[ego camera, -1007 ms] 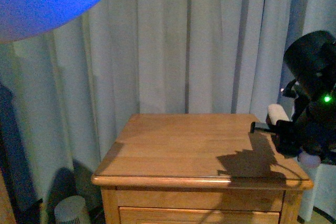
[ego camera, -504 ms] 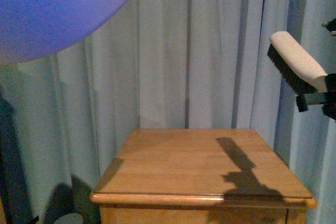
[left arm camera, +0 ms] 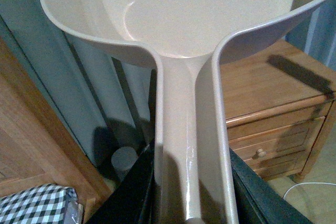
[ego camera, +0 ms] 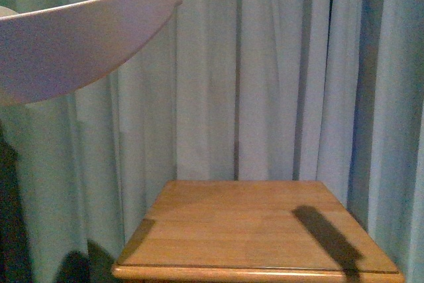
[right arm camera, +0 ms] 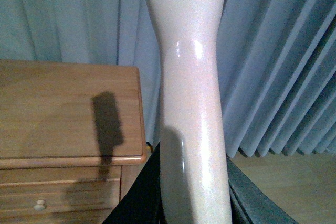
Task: Clean up trash
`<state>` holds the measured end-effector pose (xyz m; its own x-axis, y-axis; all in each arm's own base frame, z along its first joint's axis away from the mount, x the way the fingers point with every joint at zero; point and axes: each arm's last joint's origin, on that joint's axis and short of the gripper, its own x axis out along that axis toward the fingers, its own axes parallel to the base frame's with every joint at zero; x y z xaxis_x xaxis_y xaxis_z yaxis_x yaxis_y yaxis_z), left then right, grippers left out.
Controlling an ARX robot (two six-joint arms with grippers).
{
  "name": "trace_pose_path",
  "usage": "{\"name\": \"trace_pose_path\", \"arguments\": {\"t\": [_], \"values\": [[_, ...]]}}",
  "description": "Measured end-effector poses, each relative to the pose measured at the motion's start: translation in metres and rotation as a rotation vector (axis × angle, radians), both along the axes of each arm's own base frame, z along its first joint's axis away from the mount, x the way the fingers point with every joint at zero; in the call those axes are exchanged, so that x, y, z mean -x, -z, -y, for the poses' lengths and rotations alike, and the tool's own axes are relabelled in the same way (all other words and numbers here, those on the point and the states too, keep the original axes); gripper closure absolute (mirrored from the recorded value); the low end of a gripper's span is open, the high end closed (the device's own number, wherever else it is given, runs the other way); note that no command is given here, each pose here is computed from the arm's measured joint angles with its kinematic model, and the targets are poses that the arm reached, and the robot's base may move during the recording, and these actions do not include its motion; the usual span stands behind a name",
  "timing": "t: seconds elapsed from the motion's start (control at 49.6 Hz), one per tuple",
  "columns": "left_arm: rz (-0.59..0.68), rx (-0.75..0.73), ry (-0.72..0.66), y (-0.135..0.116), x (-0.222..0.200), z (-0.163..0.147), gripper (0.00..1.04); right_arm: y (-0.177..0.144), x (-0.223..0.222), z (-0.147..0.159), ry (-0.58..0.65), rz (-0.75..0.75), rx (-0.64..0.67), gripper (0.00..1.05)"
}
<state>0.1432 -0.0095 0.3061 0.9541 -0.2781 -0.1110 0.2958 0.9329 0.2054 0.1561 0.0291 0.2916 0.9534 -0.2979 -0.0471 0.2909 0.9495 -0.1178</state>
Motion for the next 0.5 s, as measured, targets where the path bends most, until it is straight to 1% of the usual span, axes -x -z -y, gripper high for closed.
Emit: {"name": "trace_pose_path", "arguments": {"t": [0.141,0.343,0.504], "values": [[0.000,0.000,0.000,0.000,0.000,0.000,0.77,0.001,0.020,0.002,-0.004,0.041,-0.023,0.85],[0.000,0.000,0.000,0.000,0.000,0.000,0.77,0.014,0.042,0.016,-0.063,0.045,-0.123,0.85],[0.000,0.000,0.000,0.000,0.000,0.000,0.77,0.020,0.052,0.022,-0.105,0.049,-0.178,0.85]]}}
